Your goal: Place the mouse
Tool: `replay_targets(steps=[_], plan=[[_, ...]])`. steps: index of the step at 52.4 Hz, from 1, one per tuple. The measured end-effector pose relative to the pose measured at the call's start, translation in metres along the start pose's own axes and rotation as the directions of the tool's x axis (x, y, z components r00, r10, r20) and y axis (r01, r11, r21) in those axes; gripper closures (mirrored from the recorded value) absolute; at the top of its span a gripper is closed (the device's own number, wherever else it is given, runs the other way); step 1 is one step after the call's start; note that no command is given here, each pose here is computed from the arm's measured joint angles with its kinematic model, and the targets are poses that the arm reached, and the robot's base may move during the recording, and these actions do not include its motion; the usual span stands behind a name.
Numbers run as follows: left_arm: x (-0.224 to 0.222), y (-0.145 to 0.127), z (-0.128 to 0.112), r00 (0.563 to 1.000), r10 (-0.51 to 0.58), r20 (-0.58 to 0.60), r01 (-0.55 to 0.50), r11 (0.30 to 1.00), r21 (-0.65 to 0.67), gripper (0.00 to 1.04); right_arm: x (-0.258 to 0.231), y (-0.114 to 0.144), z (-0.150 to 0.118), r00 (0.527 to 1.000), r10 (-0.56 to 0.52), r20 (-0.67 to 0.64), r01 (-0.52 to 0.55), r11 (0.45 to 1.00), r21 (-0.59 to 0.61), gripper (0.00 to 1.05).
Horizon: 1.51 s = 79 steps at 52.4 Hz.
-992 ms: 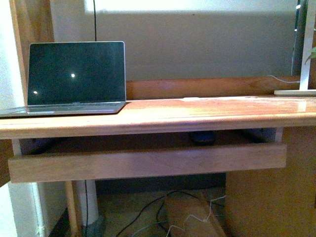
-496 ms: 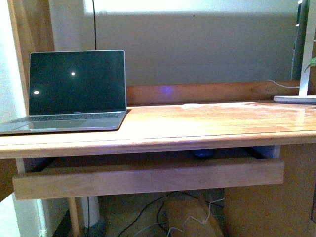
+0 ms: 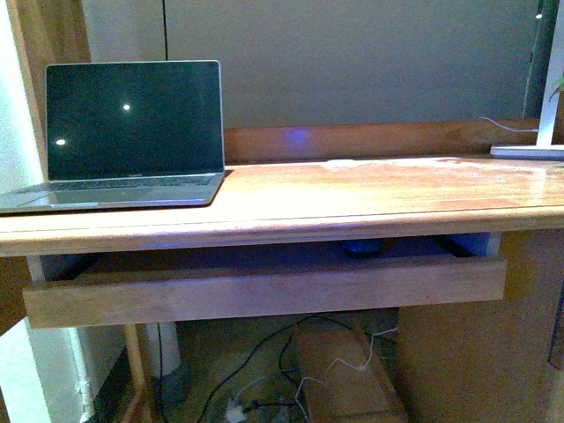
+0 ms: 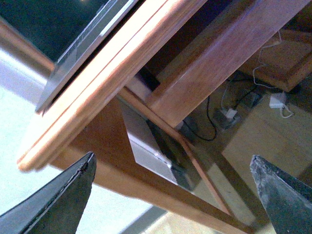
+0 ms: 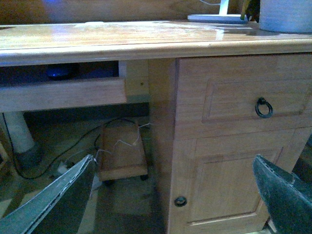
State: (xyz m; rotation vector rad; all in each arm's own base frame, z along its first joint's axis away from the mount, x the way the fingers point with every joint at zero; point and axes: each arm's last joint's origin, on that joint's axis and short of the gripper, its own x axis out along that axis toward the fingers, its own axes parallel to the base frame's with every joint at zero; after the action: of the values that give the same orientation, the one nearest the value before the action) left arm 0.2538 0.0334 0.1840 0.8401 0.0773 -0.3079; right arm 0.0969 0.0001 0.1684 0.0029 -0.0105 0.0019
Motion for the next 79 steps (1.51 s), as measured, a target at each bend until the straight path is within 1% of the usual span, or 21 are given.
replay_targets(steps=[5, 9, 15, 21, 27, 35, 39, 45, 53, 58, 62, 68, 69, 72, 76, 79], plan=[[0.016, -0.003, -0.005, 0.998, -0.022, 0.05, 0.016, 0.993, 0.12, 0.08, 0.0, 0.0, 0.0, 1.0, 0.0, 0.0, 0.0, 1.0, 0.0, 0.07], [0.035, -0.005, -0.012, 0.994, -0.07, 0.09, 0.049, 0.974, 0.223, 0.08, 0.0, 0.0, 0.0, 1.0, 0.0, 0.0, 0.0, 1.0, 0.0, 0.07], [0.062, -0.01, -0.023, 0.988, -0.118, 0.102, 0.082, 0.949, 0.305, 0.08, 0.0, 0.0, 0.0, 1.0, 0.0, 0.0, 0.0, 1.0, 0.0, 0.07], [0.084, -0.013, -0.028, 0.982, -0.144, 0.126, 0.092, 0.934, 0.346, 0.08, 0.0, 0.0, 0.0, 1.0, 0.0, 0.0, 0.0, 1.0, 0.0, 0.07], [0.114, -0.01, -0.025, 0.974, -0.159, 0.16, 0.086, 0.918, 0.388, 0.08, 0.0, 0.0, 0.0, 1.0, 0.0, 0.0, 0.0, 1.0, 0.0, 0.07], [0.135, -0.009, -0.023, 0.968, -0.176, 0.178, 0.087, 0.904, 0.418, 0.08, 0.0, 0.0, 0.0, 1.0, 0.0, 0.0, 0.0, 1.0, 0.0, 0.07], [0.146, -0.014, -0.026, 0.963, -0.209, 0.173, 0.113, 0.889, 0.443, 0.08, 0.0, 0.0, 0.0, 1.0, 0.0, 0.0, 0.0, 1.0, 0.0, 0.07], [0.154, -0.02, -0.033, 0.958, -0.236, 0.161, 0.133, 0.867, 0.481, 0.08, 0.0, 0.0, 0.0, 1.0, 0.0, 0.0, 0.0, 1.0, 0.0, 0.07], [0.164, -0.026, -0.041, 0.954, -0.248, 0.169, 0.119, 0.829, 0.547, 0.08, 0.0, 0.0, 0.0, 1.0, 0.0, 0.0, 0.0, 1.0, 0.0, 0.07], [0.166, -0.03, -0.045, 0.957, -0.249, 0.15, 0.119, 0.807, 0.579, 0.08, 0.0, 0.0, 0.0, 1.0, 0.0, 0.0, 0.0, 1.0, 0.0, 0.07], [0.161, -0.036, -0.043, 0.962, -0.257, 0.092, 0.161, 0.807, 0.567, 0.08, 0.0, 0.0, 0.0, 1.0, 0.0, 0.0, 0.0, 1.0, 0.0, 0.07], [0.148, -0.042, -0.027, 0.961, -0.277, -0.004, 0.245, 0.843, 0.48, 0.07, 0.0, 0.0, 0.0, 1.0, 0.0, 0.0, 0.0, 1.0, 0.0, 0.07], [0.143, -0.042, -0.024, 0.955, -0.295, -0.022, 0.275, 0.857, 0.437, 0.07, 0.0, 0.0, 0.0, 1.0, 0.0, 0.0, 0.0, 1.0, 0.0, 0.07], [0.129, -0.044, -0.017, 0.938, -0.344, -0.045, 0.336, 0.868, 0.366, 0.07, 0.0, 0.0, 0.0, 1.0, 0.0, 0.0, 0.0, 1.0, 0.0, 0.07], [0.115, -0.045, -0.009, 0.917, -0.396, -0.053, 0.392, 0.867, 0.308, 0.07, 0.0, 0.0, 0.0, 1.0, 0.0, 0.0, 0.0, 1.0, 0.0, 0.07], [0.099, -0.048, 0.0, 0.887, -0.46, -0.048, 0.458, 0.858, 0.235, 0.07, 0.0, 0.0, 0.0, 1.0, 0.0, 0.0, 0.0, 1.0, 0.0, 0.07]])
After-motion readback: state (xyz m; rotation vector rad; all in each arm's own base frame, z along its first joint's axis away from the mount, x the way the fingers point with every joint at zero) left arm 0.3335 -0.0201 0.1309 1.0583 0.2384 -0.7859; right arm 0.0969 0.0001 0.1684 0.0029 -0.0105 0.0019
